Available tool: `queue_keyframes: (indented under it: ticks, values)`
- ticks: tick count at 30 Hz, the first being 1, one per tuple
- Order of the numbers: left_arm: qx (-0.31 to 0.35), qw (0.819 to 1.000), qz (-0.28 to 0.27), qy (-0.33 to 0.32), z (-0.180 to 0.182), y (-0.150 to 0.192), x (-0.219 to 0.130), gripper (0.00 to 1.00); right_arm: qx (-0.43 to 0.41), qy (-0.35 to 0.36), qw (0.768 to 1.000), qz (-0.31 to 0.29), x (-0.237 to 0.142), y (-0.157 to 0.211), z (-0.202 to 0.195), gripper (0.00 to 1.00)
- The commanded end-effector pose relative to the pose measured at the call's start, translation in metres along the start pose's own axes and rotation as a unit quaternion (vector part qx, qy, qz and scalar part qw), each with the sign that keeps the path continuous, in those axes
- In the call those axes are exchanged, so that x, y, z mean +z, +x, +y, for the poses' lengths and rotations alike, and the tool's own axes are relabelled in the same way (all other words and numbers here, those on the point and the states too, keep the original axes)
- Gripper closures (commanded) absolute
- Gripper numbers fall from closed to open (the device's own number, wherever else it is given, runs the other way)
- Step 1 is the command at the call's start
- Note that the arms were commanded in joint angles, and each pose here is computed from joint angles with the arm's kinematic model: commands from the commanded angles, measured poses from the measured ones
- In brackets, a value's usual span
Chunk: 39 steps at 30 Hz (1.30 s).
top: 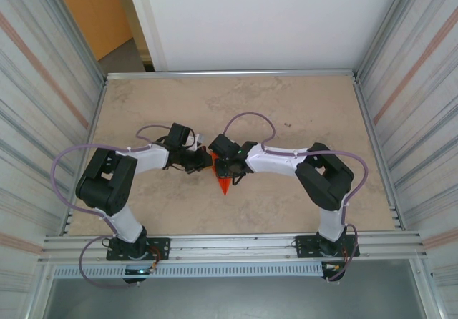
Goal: Fold a paper plane with a square sheet of paper (pick it up from the middle)
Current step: Move the paper plane to the center of the table.
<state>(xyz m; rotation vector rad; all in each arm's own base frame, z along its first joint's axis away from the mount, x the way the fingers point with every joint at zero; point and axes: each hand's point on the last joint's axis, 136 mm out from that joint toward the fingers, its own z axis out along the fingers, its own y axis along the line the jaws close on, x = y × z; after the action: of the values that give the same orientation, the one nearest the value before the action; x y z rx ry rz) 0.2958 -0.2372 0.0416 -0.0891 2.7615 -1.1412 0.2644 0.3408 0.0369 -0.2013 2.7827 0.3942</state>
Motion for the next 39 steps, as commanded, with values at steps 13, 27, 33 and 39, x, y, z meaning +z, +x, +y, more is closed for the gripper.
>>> queue_keyframes:
  ticks: [13,27,33,39]
  values:
    - [0.003,1.0,-0.002,0.009,-0.005,0.001,-0.006,0.93,0.021,0.019,0.999,0.016,0.011,0.005,-0.001,0.74]
    - [-0.003,0.999,-0.049,-0.004,-0.005,-0.009,-0.038,0.76,0.034,0.05,0.998,0.01,0.001,-0.01,-0.022,0.92]
    - [-0.008,0.995,-0.091,-0.043,0.004,-0.008,-0.077,0.55,0.033,0.076,0.997,-0.005,-0.014,-0.044,-0.054,0.95]
    - [-0.02,0.988,-0.127,-0.083,0.026,-0.006,-0.108,0.3,0.026,0.095,0.995,0.01,-0.014,-0.081,-0.093,0.95]
